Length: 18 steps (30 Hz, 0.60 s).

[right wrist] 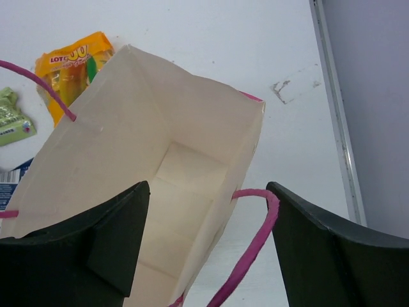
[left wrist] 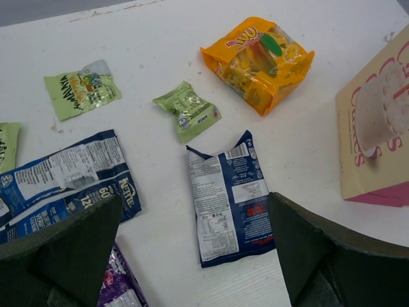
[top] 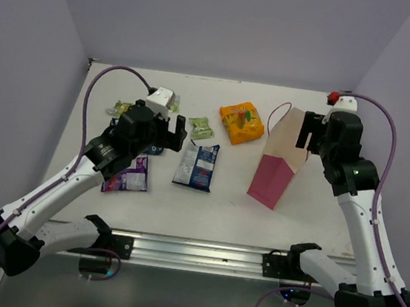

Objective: Place the snacks into the paper bag
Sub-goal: Adjust the paper bag at the center of the board.

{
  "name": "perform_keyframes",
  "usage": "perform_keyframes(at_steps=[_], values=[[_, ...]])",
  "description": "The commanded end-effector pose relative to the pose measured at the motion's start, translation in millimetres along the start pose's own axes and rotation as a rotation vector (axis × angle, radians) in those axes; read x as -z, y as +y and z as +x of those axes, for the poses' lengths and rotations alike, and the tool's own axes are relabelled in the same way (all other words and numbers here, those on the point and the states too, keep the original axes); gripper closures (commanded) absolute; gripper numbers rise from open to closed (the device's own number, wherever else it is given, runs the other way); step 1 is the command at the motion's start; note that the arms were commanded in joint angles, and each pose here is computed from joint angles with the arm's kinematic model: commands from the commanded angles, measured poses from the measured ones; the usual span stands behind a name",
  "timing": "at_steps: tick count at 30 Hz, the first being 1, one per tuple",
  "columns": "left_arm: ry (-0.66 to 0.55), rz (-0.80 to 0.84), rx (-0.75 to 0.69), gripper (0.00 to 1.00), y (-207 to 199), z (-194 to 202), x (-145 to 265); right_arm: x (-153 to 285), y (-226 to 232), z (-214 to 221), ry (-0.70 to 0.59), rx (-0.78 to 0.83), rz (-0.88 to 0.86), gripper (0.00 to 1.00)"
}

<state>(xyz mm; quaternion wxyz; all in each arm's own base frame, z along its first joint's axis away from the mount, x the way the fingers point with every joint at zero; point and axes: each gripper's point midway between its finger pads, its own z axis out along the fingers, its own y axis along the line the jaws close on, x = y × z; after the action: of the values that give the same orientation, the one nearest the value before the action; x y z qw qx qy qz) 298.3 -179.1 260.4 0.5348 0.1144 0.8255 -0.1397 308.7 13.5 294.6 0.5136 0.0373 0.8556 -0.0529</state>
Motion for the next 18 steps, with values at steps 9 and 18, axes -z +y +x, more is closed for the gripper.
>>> perform_keyframes(at_steps=[9, 18], values=[[-0.022, 0.07, 0.049, 0.0, -14, -6, -7, 60, 9, 10, 0.065, -0.173, -0.111, 0.2], [-0.034, 0.015, 0.07, 0.0, -5, -12, -1, 42, 19, 47, 0.116, -0.261, -0.117, 0.34]])
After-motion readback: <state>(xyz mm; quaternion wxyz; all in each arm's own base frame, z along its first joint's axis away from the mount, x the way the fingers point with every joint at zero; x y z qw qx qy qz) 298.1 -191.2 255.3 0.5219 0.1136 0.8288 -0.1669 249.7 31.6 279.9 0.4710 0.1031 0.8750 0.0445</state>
